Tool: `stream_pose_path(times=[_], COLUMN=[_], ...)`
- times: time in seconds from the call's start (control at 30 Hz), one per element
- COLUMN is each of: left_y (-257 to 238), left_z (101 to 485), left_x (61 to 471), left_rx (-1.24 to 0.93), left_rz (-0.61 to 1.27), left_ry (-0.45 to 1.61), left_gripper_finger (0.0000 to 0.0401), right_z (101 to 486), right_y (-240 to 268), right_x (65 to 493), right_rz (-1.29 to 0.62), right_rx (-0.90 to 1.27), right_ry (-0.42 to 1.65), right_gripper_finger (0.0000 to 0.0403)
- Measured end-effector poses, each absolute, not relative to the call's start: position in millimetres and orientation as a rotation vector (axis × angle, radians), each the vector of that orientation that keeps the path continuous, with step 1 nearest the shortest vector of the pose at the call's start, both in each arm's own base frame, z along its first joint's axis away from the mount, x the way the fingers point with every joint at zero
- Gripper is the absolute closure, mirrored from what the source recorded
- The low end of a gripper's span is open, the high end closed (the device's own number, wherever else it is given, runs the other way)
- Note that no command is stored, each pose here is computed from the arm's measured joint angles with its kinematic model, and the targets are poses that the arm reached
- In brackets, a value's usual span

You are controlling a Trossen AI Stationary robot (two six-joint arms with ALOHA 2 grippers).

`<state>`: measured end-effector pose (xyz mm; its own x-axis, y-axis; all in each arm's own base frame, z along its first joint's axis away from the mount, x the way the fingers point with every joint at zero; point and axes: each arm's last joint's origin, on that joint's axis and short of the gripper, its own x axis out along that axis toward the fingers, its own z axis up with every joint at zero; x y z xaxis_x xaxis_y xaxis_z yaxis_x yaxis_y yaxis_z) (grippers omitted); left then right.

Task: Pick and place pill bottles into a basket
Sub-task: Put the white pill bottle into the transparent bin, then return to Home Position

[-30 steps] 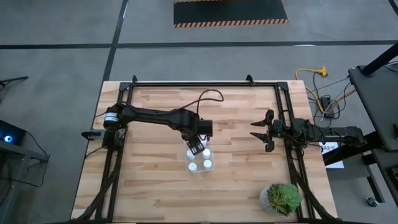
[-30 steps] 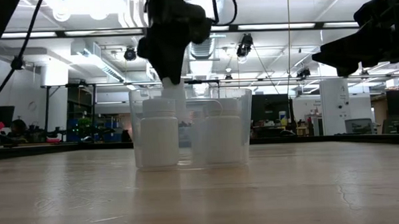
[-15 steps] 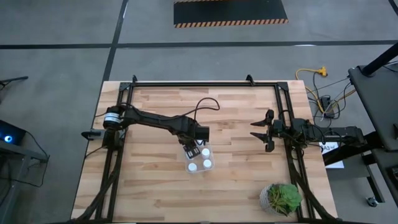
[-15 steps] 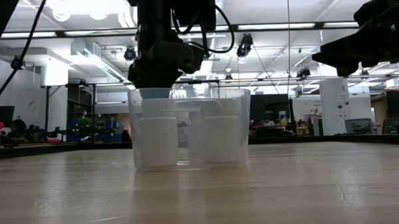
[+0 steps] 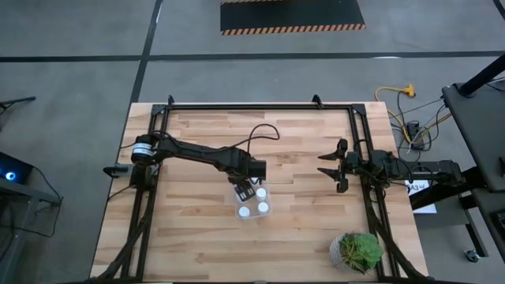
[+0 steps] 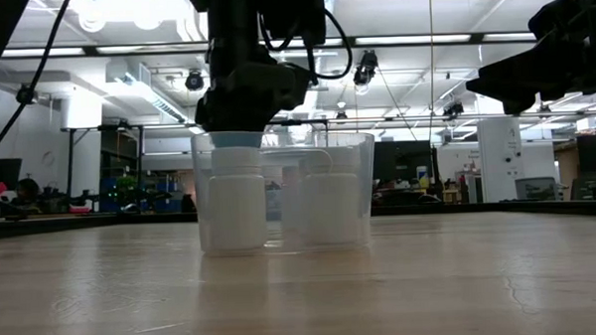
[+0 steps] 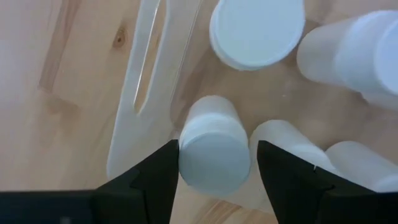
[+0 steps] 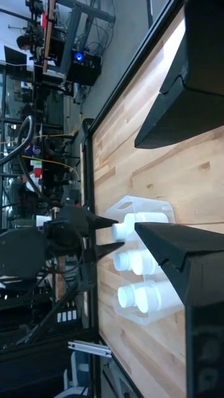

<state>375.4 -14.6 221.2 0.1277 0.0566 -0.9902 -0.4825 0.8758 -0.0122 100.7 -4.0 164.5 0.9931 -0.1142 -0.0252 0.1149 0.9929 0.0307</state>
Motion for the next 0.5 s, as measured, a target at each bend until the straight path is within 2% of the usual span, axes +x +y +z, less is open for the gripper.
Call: stream_pose_path(times=[0.23,0.4,0.5], left_y=[-21.0,-31.1,-37.6], left_z=[244.7,278.9,303.2], left_x=[372.6,359.2,343.5], left_rx=[-0.320,-0.163,-0.049], left_rz=[0.321,0.279,0.328], left_ry=[1.280,1.111,0.997], left_gripper_finger=[0.0200,0.0199,0.0199], right_z=[164.5,164.7,164.9], right_y=[-3.9,-4.0,-4.0], right_x=[100.8,100.7,100.8], right_rz=[-0.114,-0.117,-0.116], right_rx=[0.032,0.032,0.032], right_ry=[0.024,0.021,0.019], right_gripper_finger=[0.0209,0.0209,0.0209])
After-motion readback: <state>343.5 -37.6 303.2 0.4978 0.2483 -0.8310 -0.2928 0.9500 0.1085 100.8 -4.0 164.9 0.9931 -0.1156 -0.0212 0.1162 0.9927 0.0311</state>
